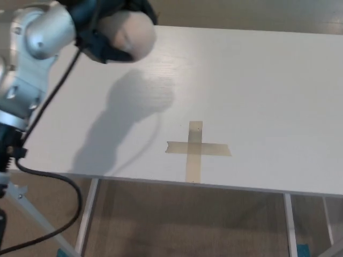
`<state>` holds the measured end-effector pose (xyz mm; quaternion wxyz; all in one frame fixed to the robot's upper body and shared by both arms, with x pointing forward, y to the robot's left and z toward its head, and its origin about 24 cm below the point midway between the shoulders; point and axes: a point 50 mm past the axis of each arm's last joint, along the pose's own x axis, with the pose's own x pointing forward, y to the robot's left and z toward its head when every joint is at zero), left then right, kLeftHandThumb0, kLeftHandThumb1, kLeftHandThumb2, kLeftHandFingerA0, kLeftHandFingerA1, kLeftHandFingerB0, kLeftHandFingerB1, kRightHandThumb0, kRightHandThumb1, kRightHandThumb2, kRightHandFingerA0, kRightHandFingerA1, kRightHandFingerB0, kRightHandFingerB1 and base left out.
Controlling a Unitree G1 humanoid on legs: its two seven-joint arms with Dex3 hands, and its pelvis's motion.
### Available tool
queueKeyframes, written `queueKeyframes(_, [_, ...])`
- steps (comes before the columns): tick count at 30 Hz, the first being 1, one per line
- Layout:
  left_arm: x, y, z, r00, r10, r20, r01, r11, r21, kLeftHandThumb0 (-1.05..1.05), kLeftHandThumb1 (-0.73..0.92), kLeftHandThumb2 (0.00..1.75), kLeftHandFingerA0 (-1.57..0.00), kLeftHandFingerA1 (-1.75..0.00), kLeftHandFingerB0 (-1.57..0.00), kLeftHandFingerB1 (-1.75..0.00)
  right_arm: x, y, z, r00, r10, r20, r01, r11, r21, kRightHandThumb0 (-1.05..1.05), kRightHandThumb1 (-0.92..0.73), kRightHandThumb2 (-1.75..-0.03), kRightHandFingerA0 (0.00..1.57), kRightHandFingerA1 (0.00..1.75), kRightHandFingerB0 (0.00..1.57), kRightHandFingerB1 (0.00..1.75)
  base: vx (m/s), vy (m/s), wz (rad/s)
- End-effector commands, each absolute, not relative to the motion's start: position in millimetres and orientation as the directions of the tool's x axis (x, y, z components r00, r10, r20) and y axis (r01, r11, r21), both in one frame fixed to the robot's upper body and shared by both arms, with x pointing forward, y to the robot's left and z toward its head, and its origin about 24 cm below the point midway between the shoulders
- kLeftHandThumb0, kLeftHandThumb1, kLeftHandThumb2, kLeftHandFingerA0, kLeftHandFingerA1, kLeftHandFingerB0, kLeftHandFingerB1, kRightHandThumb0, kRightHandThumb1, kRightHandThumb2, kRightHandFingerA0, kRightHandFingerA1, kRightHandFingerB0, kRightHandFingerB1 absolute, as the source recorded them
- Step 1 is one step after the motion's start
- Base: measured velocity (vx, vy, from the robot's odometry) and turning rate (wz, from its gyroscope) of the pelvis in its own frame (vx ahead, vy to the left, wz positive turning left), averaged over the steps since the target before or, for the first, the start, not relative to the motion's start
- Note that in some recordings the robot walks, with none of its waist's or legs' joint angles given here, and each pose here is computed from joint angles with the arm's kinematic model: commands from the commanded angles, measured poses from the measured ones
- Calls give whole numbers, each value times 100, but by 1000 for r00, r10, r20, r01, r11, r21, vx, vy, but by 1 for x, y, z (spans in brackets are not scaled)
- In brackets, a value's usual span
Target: Use the left hand to take the pink dumpling toy on a person's hand and put it on the desk.
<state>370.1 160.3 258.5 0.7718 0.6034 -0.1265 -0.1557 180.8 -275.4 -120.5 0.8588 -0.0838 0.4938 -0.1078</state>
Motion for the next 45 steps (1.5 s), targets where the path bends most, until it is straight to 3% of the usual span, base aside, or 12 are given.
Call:
queueKeyframes(1, [371, 192, 231, 945, -323, -55, 126, 202, 971, -28, 75, 63, -78, -125, -86, -58, 174, -277, -123, 471, -272, -839, 99, 962, -256, -36, -59, -87, 44, 53, 43, 52, 0, 0, 0])
queueKeyframes(14, [380, 200, 146, 955, -235, -183, 218, 132, 967, -27, 77, 63, -76, -131, -65, -43, 169, -281, -124, 463, -285, -840, 119, 958, -260, -36, -59, -88, 47, 54, 40, 51, 0, 0, 0])
queueKeyframes(15, [379, 198, 139, 954, -239, -179, 213, 126, 969, -26, 75, 64, -76, -132, -61, -43, 169, -281, -124, 463, -285, -840, 121, 958, -258, -30, -74, -63, 52, 40, 48, 39, 0, 0, 0])
queueKeyframes(20, [371, 188, 111, 948, -275, -163, 199, 106, 974, -25, 72, 63, -76, -135, -62, -43, 169, -279, -124, 463, -279, -841, 138, 960, -243, -36, -60, -88, 47, 55, 40, 51, 0, 0, 0])
queueKeyframes(21, [370, 185, 106, 945, -282, -167, 203, 104, 974, -24, 72, 63, -76, -136, -62, -43, 168, -281, -125, 460, -281, -842, 142, 960, -242, -30, -74, -63, 51, 40, 48, 39, 0, 0, 0])
queueKeyframes(32, [366, 168, 91, 930, -328, -168, 221, 132, 966, -23, 73, 64, -73, -137, -70, -46, 166, -283, -124, 461, -282, -841, 126, 959, -252, -29, -74, -63, 51, 40, 47, 39, 0, 0, 0])
queueKeyframes(33, [364, 166, 87, 924, -334, -183, 242, 143, 960, -28, 46, 96, -1, -48, 0, -47, 164, -283, -125, 458, -282, -843, 125, 959, -253, -29, -75, -63, 51, 40, 48, 39, 0, 0, 0])
queueKeyframes(35, [362, 164, 83, 917, -342, -203, 268, 154, 951, -28, 46, 96, -1, -48, 0, -47, 162, -283, -126, 454, -282, -845, 125, 959, -253, -29, -75, -63, 51, 40, 48, 39, 0, 0, 0])
queueKeyframes(36, [362, 164, 82, 912, -338, -233, 293, 138, 946, -73, 46, 77, 0, 0, 0, -6, 162, -283, -126, 454, -283, -845, 126, 959, -253, -29, -75, -63, 50, 40, 47, 38, 0, 0, 0])
queueKeyframes(41, [364, 159, 90, 906, -315, -281, 332, 120, 935, -86, 51, 59, 0, 0, 0, -12, 168, -284, -123, 465, -292, -836, 137, 956, -258, -35, -61, -88, 46, 54, 42, 52, 0, 0, 0])
queueKeyframes(44, [363, 159, 92, 907, -322, -270, 325, 128, 937, -88, 57, 59, 0, 0, 0, -13, 169, -284, -123, 465, -292, -836, 136, 957, -258, -29, -75, -63, 51, 40, 48, 39, 0, 0, 0])
queueKeyframes(45, [362, 159, 97, 909, -334, -247, 305, 134, 943, -88, 51, 91, 0, 0, 0, -7, 169, -284, -123, 464, -289, -837, 135, 957, -256, -29, -75, -63, 52, 40, 48, 39, 0, 0, 0])
